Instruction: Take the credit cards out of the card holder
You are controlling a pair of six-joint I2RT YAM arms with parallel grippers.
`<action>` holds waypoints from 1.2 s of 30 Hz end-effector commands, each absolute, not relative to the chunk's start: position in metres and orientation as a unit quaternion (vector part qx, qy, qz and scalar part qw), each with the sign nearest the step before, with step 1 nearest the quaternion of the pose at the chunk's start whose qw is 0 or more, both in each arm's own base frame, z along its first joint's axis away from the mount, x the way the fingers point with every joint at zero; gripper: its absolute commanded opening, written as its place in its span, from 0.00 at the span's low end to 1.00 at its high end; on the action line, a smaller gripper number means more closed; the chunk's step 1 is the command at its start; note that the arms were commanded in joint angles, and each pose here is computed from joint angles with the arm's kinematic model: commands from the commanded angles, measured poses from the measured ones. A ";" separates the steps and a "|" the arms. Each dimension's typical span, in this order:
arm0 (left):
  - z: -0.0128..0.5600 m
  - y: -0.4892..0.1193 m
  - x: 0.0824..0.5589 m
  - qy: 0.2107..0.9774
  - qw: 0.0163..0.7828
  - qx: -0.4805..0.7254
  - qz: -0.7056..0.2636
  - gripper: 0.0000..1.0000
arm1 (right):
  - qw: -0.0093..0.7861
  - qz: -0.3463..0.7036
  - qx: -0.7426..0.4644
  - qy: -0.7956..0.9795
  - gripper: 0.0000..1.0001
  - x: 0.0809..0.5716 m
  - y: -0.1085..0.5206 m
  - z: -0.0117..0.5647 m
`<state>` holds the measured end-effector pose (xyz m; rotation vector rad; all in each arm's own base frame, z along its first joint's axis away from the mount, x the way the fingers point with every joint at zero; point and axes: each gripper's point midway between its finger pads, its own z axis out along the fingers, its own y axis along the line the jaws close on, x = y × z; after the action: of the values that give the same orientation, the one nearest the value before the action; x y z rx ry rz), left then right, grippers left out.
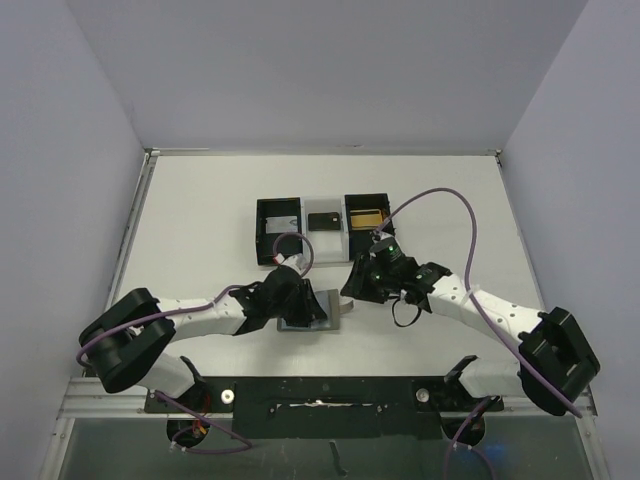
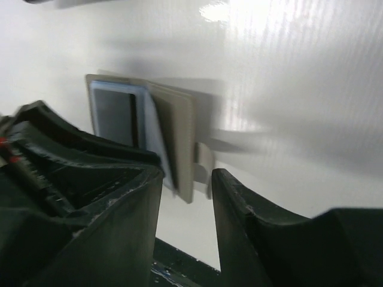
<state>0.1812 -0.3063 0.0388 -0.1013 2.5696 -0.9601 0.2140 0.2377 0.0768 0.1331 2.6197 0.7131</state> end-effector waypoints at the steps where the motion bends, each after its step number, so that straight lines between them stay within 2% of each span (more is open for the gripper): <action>1: 0.052 -0.314 0.184 0.902 0.207 -0.035 -0.378 0.22 | 0.267 0.325 0.013 0.907 0.41 0.231 0.260 0.135; 3: 0.052 -0.314 0.184 0.902 0.207 -0.034 -0.378 0.22 | 0.272 0.343 0.007 0.899 0.38 0.234 0.268 0.146; 7: 0.052 -0.314 0.183 0.902 0.205 -0.033 -0.378 0.22 | 0.253 0.387 -0.014 0.887 0.25 0.236 0.294 0.151; 11: 0.058 -0.312 0.184 0.899 0.213 -0.037 -0.381 0.22 | 0.235 0.380 0.010 0.895 0.21 0.244 0.302 0.132; 16: 0.064 -0.308 0.186 0.897 0.225 -0.040 -0.379 0.23 | 0.197 0.399 0.003 0.896 0.20 0.241 0.323 0.109; 25: 0.055 -0.297 0.180 0.899 0.213 -0.047 -0.379 0.23 | 0.177 0.344 0.006 0.922 0.20 0.239 0.314 0.078; 31: 0.059 -0.295 0.183 0.896 0.223 -0.052 -0.380 0.23 | 0.174 0.342 -0.016 0.923 0.20 0.237 0.317 0.082; 36: 0.061 -0.295 0.185 0.893 0.223 -0.045 -0.389 0.23 | 0.191 0.364 -0.041 0.911 0.22 0.237 0.331 0.109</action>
<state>0.1759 -0.2869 0.0428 -0.1422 2.5410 -0.9886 0.2304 0.3118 0.0737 -0.0240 2.6580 0.9521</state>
